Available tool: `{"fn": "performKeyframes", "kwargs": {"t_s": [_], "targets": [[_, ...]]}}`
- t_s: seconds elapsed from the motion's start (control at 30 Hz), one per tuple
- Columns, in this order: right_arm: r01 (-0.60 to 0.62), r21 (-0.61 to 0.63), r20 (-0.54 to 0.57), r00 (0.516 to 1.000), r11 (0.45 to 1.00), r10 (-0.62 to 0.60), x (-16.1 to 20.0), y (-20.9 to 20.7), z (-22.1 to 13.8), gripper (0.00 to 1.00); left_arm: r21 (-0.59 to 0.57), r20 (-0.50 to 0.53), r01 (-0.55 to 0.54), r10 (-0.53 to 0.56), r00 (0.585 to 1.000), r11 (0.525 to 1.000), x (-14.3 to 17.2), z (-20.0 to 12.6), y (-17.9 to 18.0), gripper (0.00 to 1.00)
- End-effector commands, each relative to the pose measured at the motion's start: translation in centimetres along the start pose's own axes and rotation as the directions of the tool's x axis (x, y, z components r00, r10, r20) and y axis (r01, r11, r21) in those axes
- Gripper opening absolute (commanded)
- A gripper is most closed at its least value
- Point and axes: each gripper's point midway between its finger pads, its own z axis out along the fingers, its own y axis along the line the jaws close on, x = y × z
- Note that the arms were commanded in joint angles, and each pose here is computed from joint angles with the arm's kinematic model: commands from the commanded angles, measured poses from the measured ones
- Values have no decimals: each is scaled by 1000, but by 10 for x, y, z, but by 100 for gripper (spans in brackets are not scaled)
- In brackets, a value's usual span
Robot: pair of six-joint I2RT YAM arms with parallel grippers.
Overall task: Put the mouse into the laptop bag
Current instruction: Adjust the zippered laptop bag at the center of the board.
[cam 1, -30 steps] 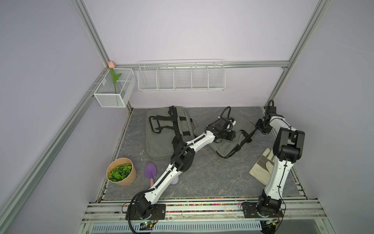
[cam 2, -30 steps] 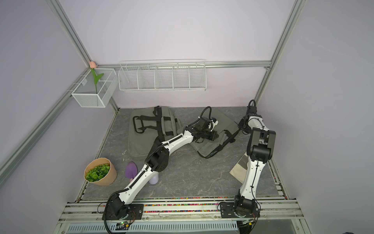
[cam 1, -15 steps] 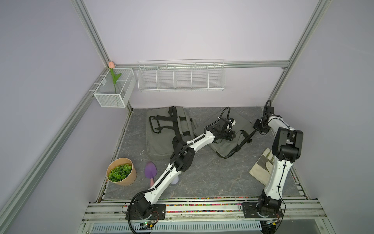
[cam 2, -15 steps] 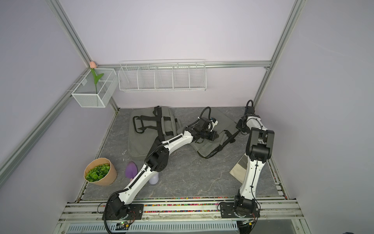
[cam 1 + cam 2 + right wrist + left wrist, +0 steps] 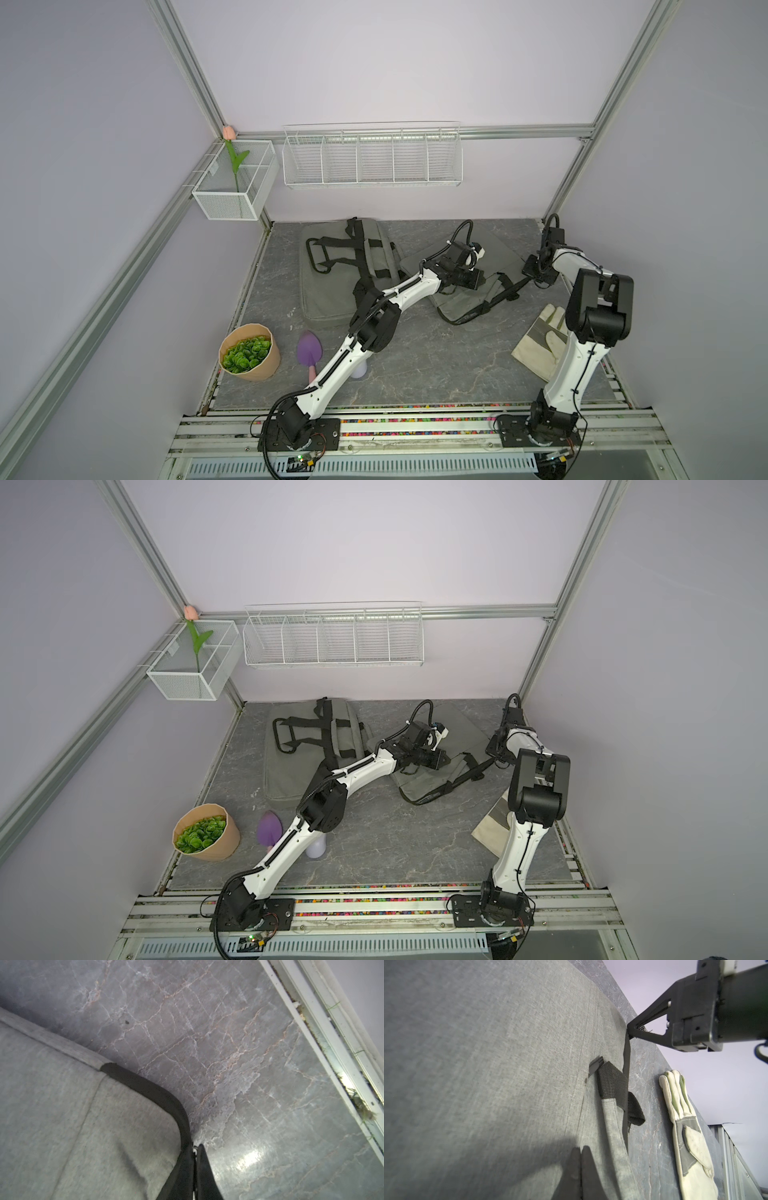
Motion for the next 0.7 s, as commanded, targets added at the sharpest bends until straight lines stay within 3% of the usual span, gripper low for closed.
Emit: {"fn": "performKeyframes", "kwargs": {"t_s": [0.0, 0.23, 0.4, 0.67], "targets": [[6, 13, -12, 1000, 1000, -6, 11, 0, -9, 7, -79, -115, 92, -101, 988, 993, 45, 9, 32, 5], [4, 60, -3, 1000, 998, -4, 22, -13, -21, 12, -75, -111, 98, -106, 988, 992, 45, 8, 31, 4], [-59, 93, -19, 998, 994, 61, 29, -36, -26, 24, -71, -114, 96, -104, 988, 993, 45, 6, 29, 4], [-124, -4, -13, 992, 992, 124, 24, -37, -37, 27, -69, -110, 93, -100, 989, 993, 45, 4, 28, 4]]}}
